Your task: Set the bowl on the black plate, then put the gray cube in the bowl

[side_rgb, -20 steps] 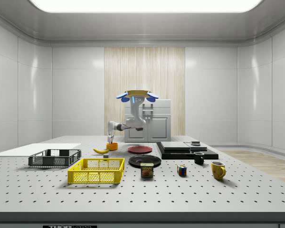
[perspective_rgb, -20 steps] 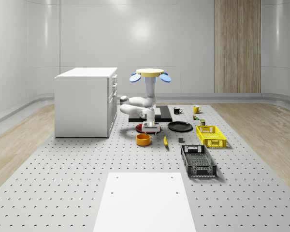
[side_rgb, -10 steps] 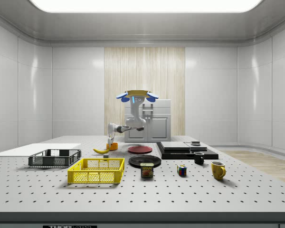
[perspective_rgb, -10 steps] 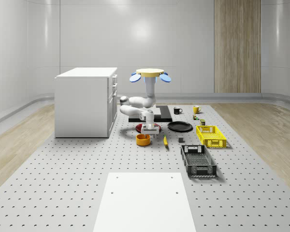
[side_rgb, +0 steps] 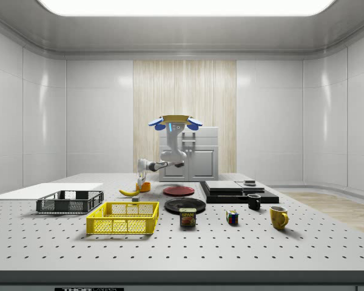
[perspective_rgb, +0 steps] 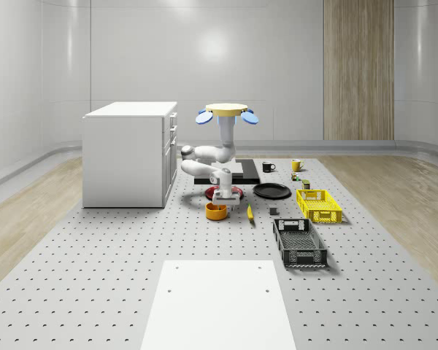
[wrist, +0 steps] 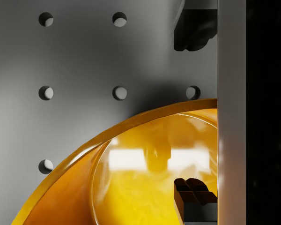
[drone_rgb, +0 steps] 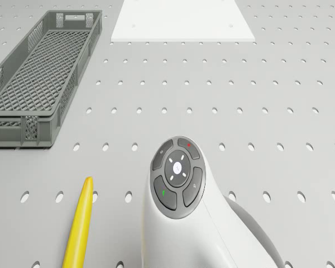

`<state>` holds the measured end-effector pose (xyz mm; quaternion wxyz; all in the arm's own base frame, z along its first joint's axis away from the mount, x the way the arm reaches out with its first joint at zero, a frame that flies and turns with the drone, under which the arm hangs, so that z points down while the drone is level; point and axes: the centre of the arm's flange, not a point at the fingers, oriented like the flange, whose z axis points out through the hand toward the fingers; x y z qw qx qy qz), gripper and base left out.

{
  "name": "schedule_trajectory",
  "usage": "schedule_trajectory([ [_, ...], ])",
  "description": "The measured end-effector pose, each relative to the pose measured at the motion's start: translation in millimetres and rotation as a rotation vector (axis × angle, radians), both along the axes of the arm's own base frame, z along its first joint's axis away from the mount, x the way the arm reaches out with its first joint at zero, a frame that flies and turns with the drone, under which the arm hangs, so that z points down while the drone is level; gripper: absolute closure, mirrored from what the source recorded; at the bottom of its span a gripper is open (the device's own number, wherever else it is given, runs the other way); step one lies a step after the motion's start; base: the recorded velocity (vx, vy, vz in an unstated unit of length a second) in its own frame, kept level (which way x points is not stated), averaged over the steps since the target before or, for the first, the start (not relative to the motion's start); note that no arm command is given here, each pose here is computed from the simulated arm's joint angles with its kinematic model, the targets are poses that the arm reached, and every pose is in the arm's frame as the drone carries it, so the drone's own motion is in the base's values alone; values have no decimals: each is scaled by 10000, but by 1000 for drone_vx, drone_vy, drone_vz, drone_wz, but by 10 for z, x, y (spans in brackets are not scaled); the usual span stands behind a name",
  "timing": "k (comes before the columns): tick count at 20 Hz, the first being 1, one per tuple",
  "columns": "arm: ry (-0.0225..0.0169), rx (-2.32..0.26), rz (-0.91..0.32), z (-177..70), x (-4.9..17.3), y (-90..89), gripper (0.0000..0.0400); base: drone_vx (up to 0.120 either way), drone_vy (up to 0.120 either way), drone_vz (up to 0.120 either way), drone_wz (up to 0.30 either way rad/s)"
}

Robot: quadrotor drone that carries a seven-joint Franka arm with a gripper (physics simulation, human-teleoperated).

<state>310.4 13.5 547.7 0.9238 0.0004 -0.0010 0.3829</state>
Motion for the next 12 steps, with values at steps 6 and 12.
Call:
schedule_trajectory([
  [6, 0, 0, 0, 22, 18, -19, 0, 0, 0, 0, 0],
  [12, 0, 0, 0, 28, 73, -74, 0, 0, 0, 0, 0],
])
